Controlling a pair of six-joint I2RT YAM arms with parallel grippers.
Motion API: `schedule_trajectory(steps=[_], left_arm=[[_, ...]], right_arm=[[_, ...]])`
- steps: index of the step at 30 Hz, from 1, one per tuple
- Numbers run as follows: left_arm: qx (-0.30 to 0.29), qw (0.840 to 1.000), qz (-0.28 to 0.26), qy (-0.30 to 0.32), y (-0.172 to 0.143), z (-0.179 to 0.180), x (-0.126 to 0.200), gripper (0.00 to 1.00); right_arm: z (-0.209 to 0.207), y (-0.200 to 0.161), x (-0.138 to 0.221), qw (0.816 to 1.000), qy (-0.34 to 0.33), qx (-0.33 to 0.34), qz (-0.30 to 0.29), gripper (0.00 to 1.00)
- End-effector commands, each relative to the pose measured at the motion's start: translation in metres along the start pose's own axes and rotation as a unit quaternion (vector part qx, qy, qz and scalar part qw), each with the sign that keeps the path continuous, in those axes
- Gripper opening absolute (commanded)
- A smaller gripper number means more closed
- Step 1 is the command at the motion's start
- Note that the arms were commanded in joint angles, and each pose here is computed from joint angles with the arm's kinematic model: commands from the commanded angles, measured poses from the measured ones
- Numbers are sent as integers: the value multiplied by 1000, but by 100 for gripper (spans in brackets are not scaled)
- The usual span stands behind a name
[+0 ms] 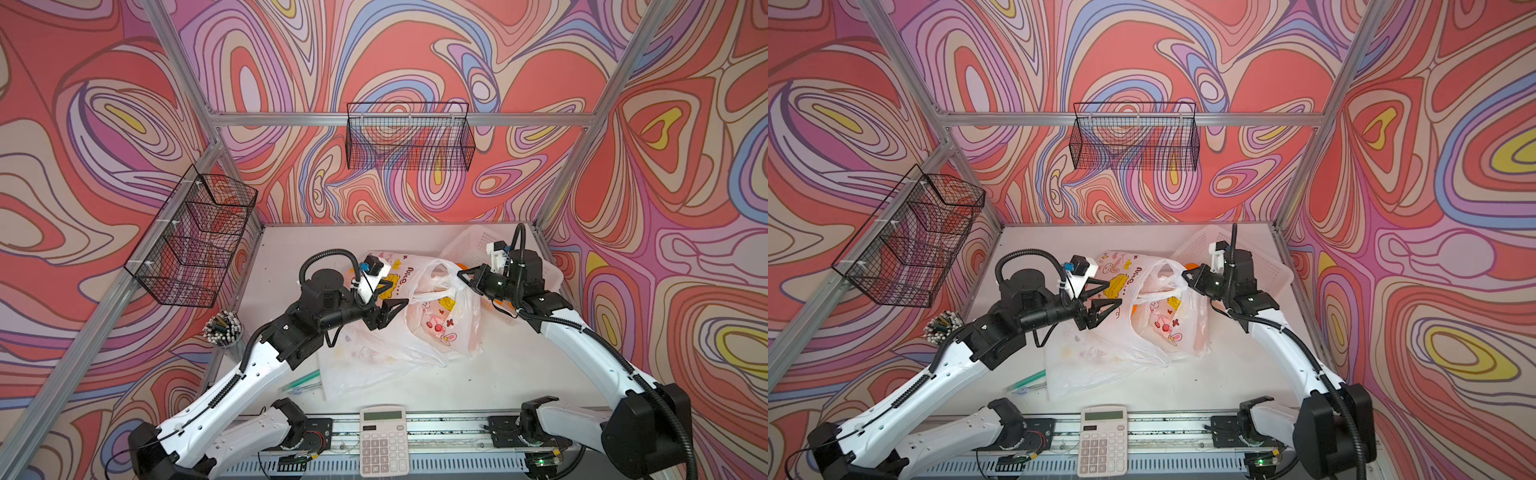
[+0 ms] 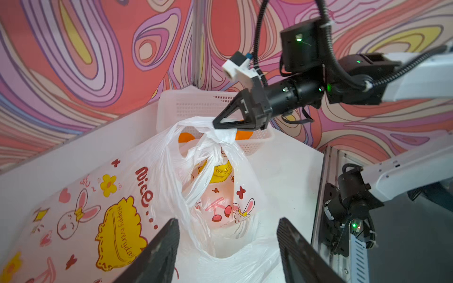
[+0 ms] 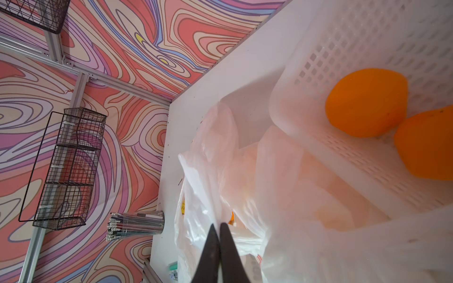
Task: Place the oranges into plastic bags & tie knots
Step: Adjust the plastic bag.
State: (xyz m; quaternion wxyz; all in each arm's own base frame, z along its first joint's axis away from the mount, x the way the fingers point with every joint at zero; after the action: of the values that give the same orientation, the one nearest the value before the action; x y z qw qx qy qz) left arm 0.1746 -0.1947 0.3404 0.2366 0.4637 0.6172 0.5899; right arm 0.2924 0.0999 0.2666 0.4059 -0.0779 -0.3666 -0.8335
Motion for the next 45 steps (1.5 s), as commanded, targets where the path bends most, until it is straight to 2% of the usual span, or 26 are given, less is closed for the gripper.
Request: schedule_trajectory(steps=[1, 8, 11, 15, 23, 24, 26, 29, 32, 36, 38, 40, 45], left_arm=[[-123, 992, 32, 23, -22, -12, -5, 68], [-245, 959, 137, 27, -71, -31, -12, 70], [-287, 945, 157, 25, -85, -36, -13, 71], [-366, 915, 171, 20, -108, -46, -17, 73], [-443, 886, 139, 1, -133, -60, -48, 78], [-466, 873, 143, -5, -136, -62, -54, 79], [-482, 863, 153, -11, -141, -64, -66, 80], [-485, 858, 168, -28, -146, -67, -81, 81], [-472, 861, 185, -45, -152, -70, -94, 83], [-470, 862, 191, -3, -158, -65, -114, 81], [-474, 859, 192, 26, -160, -61, -121, 76], [-478, 854, 203, 43, -164, -58, -127, 66], [-482, 849, 203, 76, -167, -52, -128, 25]], right_arm=[[3, 5, -1, 1000, 19, 5, -4, 0], [-1, 4, -4, 1000, 22, 1, -2, 0], [-2, 3, -5, 1000, 21, 4, -1, 0], [-4, 2, -6, 1000, 22, 3, 2, 0], [-4, 0, -6, 1000, 27, 4, 9, 0], [-4, -1, -6, 1000, 28, 5, 10, 0], [-4, -2, -5, 1000, 28, 5, 11, 0], [-4, -3, -4, 1000, 28, 5, 10, 0], [-4, -4, -2, 1000, 27, 5, 10, 0], [-3, -5, 0, 1000, 28, 6, 8, 0], [-3, -6, 1, 1000, 29, 6, 10, 0], [-2, -6, 1, 999, 34, 6, 12, 0], [2, -7, 4, 999, 48, 11, 11, 0]])
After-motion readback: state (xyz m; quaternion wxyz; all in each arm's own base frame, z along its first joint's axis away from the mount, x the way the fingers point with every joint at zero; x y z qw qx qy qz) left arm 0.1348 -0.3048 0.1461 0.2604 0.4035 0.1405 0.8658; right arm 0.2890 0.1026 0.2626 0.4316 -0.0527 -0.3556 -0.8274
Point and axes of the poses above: each gripper's point midway between its finger pads, its own x axis back along the fingers, its own z axis along the line the jaws close on, y = z × x, the point moved 9 cm from there along x, back along the fingers, and after that the axes turned 5 degrees about x, right-handed, at the moved point
